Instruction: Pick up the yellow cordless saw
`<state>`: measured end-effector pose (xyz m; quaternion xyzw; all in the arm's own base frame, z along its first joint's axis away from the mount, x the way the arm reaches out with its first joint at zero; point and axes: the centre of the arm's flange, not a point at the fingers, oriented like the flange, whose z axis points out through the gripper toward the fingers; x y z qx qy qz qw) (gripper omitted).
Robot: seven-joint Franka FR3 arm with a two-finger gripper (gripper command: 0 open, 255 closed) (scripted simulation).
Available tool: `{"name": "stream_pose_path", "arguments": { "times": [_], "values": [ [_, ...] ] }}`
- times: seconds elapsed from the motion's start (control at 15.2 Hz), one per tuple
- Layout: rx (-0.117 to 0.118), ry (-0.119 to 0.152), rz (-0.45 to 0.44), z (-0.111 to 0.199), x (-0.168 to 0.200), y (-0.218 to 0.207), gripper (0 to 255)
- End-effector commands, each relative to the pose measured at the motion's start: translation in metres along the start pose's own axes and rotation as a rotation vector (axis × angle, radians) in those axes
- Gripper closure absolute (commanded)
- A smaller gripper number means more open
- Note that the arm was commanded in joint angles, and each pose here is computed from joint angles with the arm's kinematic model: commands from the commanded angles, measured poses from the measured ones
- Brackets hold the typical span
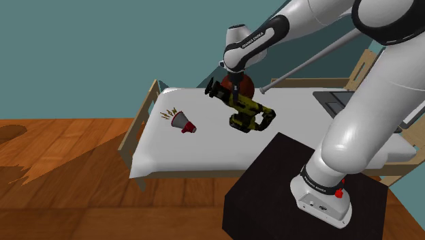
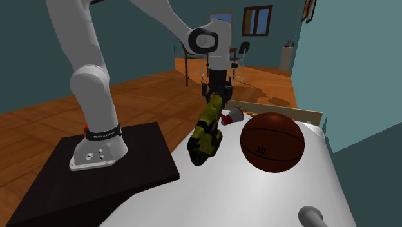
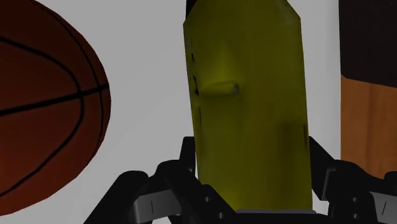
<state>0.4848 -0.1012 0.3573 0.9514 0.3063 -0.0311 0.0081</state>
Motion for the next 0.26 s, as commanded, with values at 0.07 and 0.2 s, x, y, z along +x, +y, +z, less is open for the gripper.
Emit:
{"name": "stream_pose_path", "arguments": {
  "times": [0.07, 0.2],
  "values": [
    [-0.002, 0.002, 0.000, -0.0161, -0.0015, -0.0007, 255],
    [-0.002, 0.002, 0.000, -0.0169, -0.0016, -0.0007, 255]
  ]
}}
